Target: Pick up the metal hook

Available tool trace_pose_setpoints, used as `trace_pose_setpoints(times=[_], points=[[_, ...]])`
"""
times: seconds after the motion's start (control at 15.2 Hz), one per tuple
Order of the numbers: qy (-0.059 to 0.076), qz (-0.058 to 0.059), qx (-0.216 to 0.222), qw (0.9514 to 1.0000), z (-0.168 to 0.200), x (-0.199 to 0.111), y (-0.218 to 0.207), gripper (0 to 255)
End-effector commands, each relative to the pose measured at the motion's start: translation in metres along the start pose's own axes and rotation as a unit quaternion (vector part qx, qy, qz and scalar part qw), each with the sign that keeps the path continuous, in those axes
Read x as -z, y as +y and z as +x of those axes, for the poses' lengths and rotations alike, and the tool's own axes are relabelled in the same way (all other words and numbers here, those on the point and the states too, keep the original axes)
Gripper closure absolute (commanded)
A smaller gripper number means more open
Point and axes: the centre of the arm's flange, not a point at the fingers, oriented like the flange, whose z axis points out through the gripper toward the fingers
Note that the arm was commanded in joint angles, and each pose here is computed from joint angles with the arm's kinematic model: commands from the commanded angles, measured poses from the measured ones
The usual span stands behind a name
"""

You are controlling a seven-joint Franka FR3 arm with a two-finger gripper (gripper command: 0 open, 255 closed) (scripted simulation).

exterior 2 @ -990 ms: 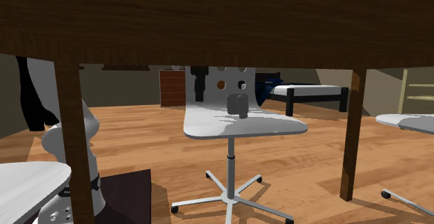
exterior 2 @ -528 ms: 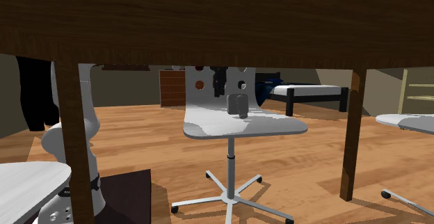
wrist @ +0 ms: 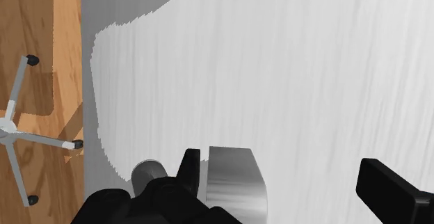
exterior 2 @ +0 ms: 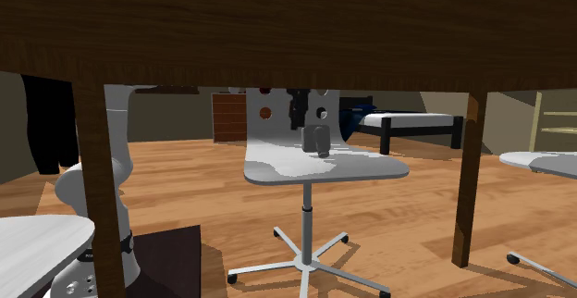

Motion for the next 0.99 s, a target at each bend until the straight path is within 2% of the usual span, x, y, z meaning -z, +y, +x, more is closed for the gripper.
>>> trace_pose_setpoints(times=[0.0,0.2,0.26,0.59,0.79,0.86,0.92], points=[[0.022,-0.017,-0.016,0.9995,0.017,-0.021,0.019,0],[0.022,-0.017,-0.016,0.9995,0.017,-0.029,0.017,0],[0.022,-0.017,-0.016,0.9995,0.013,-0.028,0.019,255],[0.022,-0.017,-0.017,0.9995,0.008,-0.023,0.013,255],[0.021,-0.016,-0.017,0.9995,0.001,-0.035,0.015,255],[0.022,-0.017,-0.016,0.9995,0.017,-0.029,0.017,255],[0.022,-0.017,-0.016,0.9995,0.017,-0.024,0.019,255]])
